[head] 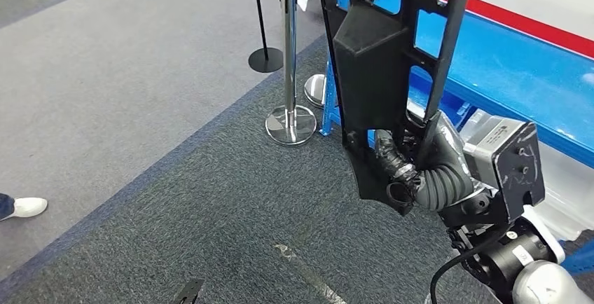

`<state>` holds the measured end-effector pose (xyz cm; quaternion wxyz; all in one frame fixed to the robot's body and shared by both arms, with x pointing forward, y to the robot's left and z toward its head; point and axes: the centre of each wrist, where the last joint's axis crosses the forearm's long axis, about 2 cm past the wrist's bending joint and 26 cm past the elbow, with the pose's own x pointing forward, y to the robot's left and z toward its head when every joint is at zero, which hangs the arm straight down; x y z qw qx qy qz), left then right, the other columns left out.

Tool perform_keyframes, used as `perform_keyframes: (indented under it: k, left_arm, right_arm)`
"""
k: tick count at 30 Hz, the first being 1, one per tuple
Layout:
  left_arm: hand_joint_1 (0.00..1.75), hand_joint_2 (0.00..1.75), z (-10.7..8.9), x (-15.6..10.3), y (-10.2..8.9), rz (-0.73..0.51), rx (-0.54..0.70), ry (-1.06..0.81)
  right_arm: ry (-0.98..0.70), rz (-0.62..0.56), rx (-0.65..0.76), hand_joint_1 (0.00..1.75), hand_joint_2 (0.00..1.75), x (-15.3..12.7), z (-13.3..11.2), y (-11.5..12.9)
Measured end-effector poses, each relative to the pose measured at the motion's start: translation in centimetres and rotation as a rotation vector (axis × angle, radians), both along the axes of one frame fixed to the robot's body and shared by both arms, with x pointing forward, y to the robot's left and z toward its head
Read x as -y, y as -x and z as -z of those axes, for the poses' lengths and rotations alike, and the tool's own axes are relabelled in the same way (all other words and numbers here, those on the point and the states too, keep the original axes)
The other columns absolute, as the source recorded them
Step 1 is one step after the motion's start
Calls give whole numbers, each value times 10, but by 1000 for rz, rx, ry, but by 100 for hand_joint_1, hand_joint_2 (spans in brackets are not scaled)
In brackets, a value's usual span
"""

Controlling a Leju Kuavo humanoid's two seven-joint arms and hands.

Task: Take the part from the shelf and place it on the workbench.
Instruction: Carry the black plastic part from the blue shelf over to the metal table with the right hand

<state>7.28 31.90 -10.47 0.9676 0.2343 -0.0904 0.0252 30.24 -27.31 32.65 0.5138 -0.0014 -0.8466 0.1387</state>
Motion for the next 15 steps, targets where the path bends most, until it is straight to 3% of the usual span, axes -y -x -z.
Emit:
perform_keyframes:
  k: [15]
  left_arm:
    - [0, 175, -3, -28, 2, -66, -33, -129]
  right_arm:
    - [35, 28, 17, 175, 175, 0, -3, 1]
